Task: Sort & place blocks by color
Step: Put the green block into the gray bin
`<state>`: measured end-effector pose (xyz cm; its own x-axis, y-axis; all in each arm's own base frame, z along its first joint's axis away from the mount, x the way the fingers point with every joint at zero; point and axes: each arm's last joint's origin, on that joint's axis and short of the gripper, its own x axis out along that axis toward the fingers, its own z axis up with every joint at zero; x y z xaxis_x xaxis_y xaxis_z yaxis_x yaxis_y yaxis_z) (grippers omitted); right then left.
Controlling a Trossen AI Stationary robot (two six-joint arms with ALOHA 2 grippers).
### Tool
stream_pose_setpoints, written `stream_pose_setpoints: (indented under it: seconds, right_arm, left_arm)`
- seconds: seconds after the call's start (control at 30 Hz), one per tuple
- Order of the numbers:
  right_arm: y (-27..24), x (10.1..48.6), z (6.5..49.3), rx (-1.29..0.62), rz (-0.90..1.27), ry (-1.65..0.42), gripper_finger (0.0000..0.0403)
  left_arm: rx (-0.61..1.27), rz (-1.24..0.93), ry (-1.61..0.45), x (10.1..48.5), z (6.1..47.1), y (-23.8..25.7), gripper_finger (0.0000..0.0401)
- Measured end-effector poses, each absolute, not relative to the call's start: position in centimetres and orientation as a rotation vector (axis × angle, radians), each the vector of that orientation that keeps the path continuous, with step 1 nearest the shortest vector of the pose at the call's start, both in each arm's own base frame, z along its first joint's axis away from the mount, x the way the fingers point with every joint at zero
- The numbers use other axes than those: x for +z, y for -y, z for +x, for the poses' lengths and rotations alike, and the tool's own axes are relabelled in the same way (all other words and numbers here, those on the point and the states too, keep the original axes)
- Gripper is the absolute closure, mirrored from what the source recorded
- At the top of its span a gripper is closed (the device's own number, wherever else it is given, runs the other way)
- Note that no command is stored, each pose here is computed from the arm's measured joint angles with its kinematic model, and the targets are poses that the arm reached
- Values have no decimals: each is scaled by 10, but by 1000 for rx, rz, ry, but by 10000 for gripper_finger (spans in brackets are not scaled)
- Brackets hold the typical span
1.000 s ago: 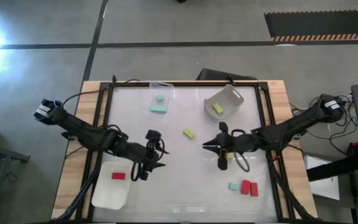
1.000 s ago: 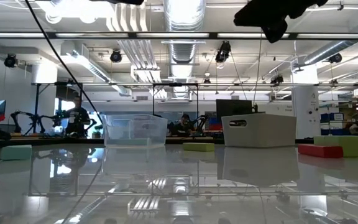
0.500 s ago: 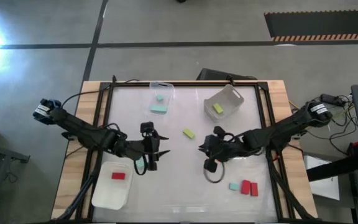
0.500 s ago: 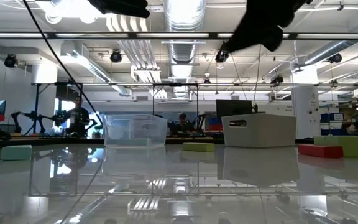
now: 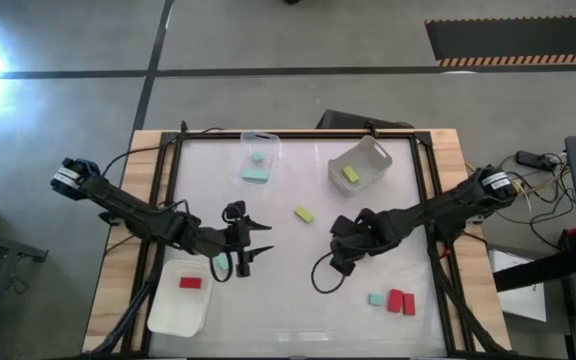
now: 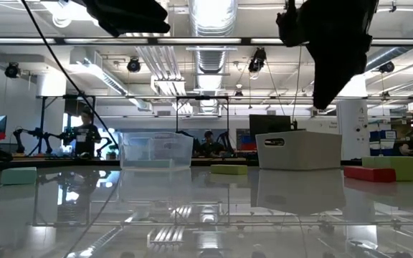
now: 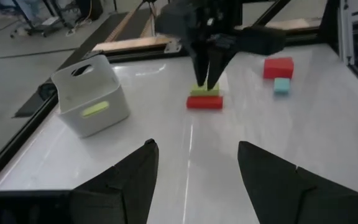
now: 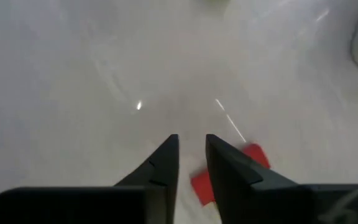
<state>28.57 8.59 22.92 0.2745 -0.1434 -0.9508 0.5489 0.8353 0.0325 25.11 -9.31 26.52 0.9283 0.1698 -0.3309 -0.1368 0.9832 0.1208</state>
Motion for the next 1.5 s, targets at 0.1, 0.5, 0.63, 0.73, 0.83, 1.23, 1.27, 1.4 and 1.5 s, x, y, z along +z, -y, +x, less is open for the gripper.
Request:
stream_pose_setpoints:
  seconds: [0.1, 0.5, 0.63, 0.73, 0.83, 1.23, 1.27, 1.4, 1.5]
  right_arm:
    - [-80, 228, 285, -510, 417, -1211, 287]
    - [-70, 230, 295, -584, 521, -1095, 187]
    - [-58, 232, 304, -554, 504, -1039, 191]
    - [-45, 234, 312, -530, 485, -990, 196]
    - [-31, 237, 319, -507, 453, -942, 200]
    - [-3, 209, 343, -483, 392, -821, 202]
    - [-3, 204, 346, -489, 387, -821, 202]
    - [-1, 186, 362, -508, 357, -869, 202]
    - [3, 171, 372, -519, 339, -927, 202]
  left_arm:
    - [158, 96, -345, 265, 250, 93, 196]
    - [167, 94, -344, 265, 251, 91, 196]
    - [167, 93, -344, 265, 251, 91, 196]
    - [167, 94, -344, 265, 251, 91, 196]
    - [167, 95, -344, 265, 251, 91, 196]
    - [220, 127, -336, 266, 250, 89, 196]
    - [235, 143, -333, 267, 250, 89, 196]
    - [273, 161, -289, 276, 246, 86, 196]
    - [283, 179, -263, 284, 240, 83, 196]
